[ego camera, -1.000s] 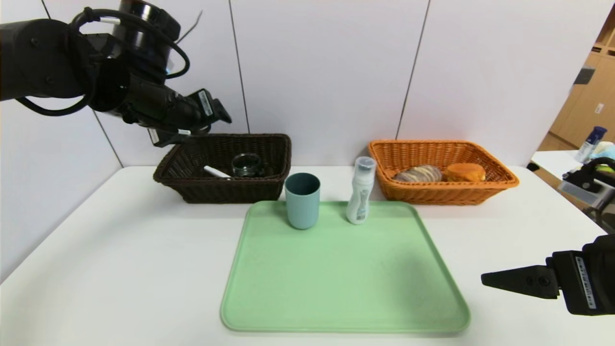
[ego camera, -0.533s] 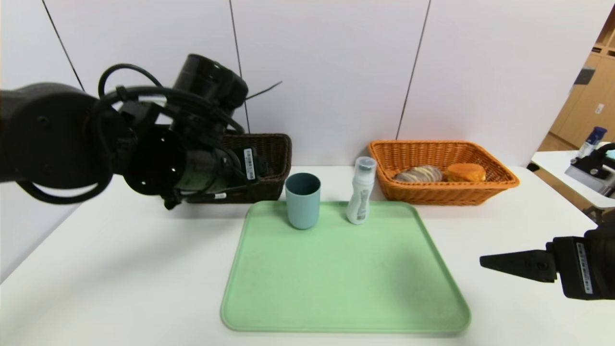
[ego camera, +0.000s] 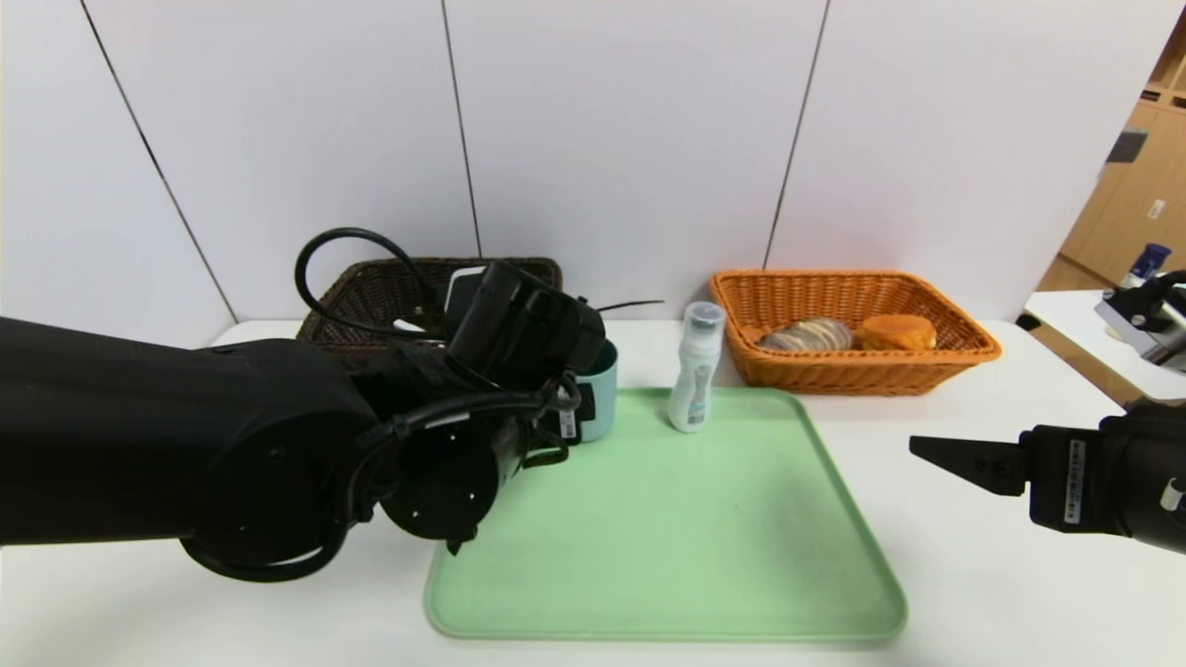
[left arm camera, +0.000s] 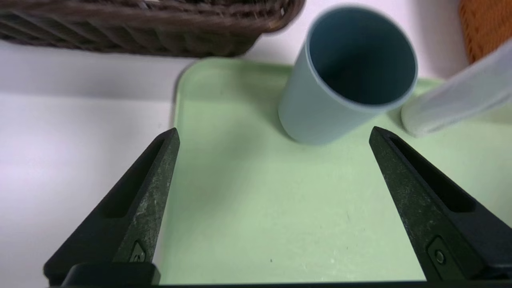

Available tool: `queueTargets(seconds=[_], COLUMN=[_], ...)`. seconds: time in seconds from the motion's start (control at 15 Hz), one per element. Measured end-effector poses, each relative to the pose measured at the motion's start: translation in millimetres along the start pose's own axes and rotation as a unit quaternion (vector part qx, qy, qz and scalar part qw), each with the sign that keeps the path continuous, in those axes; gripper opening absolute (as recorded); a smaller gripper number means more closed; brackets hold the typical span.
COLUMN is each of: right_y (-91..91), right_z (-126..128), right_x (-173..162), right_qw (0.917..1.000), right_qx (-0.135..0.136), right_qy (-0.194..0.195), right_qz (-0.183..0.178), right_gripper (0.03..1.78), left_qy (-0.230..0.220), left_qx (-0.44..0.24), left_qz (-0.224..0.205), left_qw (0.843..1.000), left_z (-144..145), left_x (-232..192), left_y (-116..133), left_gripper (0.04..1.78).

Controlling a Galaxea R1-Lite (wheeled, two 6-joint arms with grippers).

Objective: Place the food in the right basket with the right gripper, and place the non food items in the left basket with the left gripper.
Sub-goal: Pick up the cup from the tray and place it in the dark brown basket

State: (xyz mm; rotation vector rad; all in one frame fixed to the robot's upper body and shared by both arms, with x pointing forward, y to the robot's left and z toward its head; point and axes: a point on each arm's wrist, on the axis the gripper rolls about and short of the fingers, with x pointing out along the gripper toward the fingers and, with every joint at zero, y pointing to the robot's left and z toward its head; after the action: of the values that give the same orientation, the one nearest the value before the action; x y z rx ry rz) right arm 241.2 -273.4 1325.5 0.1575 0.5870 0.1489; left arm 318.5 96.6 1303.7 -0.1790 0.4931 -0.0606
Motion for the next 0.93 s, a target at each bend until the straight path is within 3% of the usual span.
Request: queueTargets(seconds=[0.53, 0.73, 0.93], right_y=[-2.1, -2.3, -2.7], right_z=[-9.4, -10.6, -11.1], right_x=[7.0, 8.1, 6.6], right_qw=[0.9997, 0.9996, 0.9996], right_qx=[-0.003, -0.003, -0.003], right_qy=[0.025, 0.028, 0.027], right_qz=[-0.002, -0.002, -0.002], right_gripper=[1.71, 1.71, 1.71], left_qy=[-0.057, -0.089, -0.091], left_qx=[0.068, 0.072, 0.073], left_qz=[0.001, -0.011, -0.027], left_qw=[0.996, 0.993, 0.993], left_z=[-56.6, -66.8, -76.1], left_x=[29.4, 34.1, 31.1], left_y=[-14.4, -18.8, -25.1], left_gripper=[1.69, 1.69, 1.69])
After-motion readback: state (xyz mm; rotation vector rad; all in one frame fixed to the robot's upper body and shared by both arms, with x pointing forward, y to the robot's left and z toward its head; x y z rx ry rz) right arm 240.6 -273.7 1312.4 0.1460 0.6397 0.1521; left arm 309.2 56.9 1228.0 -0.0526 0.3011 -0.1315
